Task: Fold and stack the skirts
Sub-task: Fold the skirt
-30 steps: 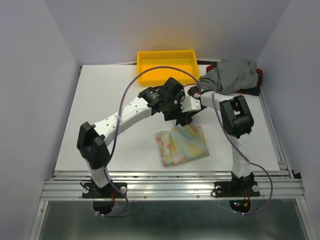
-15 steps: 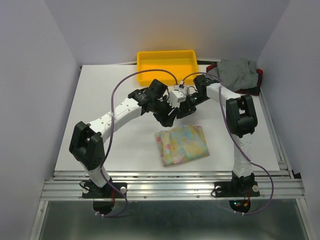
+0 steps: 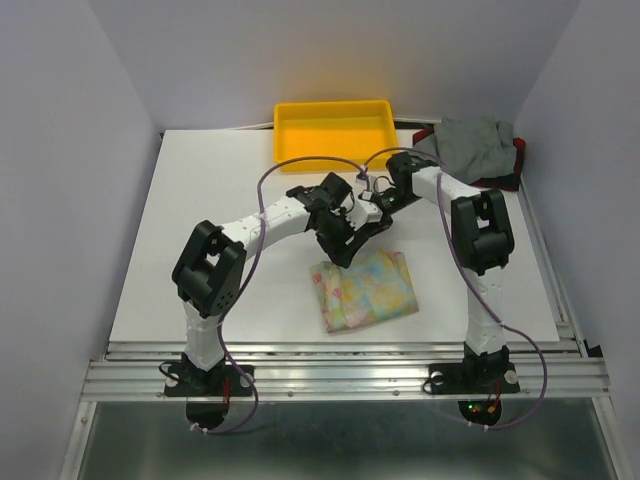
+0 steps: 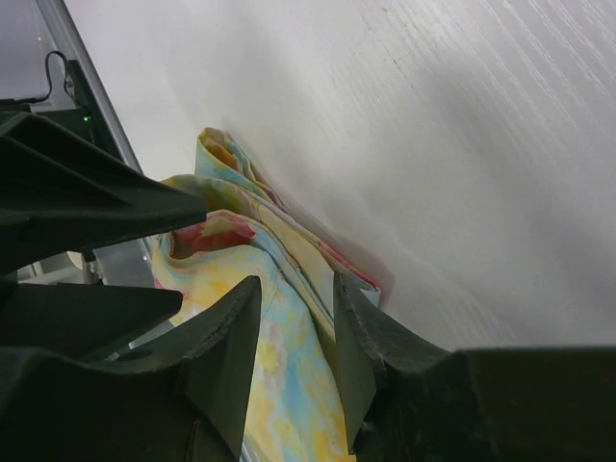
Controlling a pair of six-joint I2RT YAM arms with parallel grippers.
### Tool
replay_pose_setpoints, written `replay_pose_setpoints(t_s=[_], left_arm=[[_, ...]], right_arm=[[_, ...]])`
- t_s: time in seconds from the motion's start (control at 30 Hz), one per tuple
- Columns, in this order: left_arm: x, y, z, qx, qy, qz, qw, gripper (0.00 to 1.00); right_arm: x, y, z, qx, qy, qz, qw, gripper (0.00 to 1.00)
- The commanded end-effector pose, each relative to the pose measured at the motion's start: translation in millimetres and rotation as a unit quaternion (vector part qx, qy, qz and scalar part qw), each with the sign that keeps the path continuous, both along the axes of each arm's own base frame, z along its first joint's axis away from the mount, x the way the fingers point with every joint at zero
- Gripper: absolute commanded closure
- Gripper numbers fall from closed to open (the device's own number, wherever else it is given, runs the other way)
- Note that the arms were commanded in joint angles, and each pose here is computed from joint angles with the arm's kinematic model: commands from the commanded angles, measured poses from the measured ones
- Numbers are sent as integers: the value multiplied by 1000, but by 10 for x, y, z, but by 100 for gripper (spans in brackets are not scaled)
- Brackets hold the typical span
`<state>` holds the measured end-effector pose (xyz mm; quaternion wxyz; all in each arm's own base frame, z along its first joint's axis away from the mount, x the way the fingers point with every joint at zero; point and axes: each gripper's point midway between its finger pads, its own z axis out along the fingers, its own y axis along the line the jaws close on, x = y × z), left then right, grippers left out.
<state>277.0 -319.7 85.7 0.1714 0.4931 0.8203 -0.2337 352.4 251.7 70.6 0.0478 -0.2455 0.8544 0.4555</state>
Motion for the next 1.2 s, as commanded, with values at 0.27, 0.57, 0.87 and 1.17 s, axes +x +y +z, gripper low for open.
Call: replay_pose_setpoints(t_s=[0.27, 0.57, 0.87, 1.17], left_arm=[[-121, 218, -82, 36, -13, -31, 999, 71], [-231, 456, -159, 66, -9, -30, 997, 88], [5, 555, -462, 117, -21, 5, 993, 90], [357, 532, -189, 86, -57, 54, 993, 82]], right_arm=[[-272, -120, -292, -27, 21, 39, 999, 70], [-259, -216, -415, -61, 4, 44, 997, 87], [62, -314, 101, -63, -46, -13, 997, 79], [303, -673, 788, -52, -89, -76, 992, 63]])
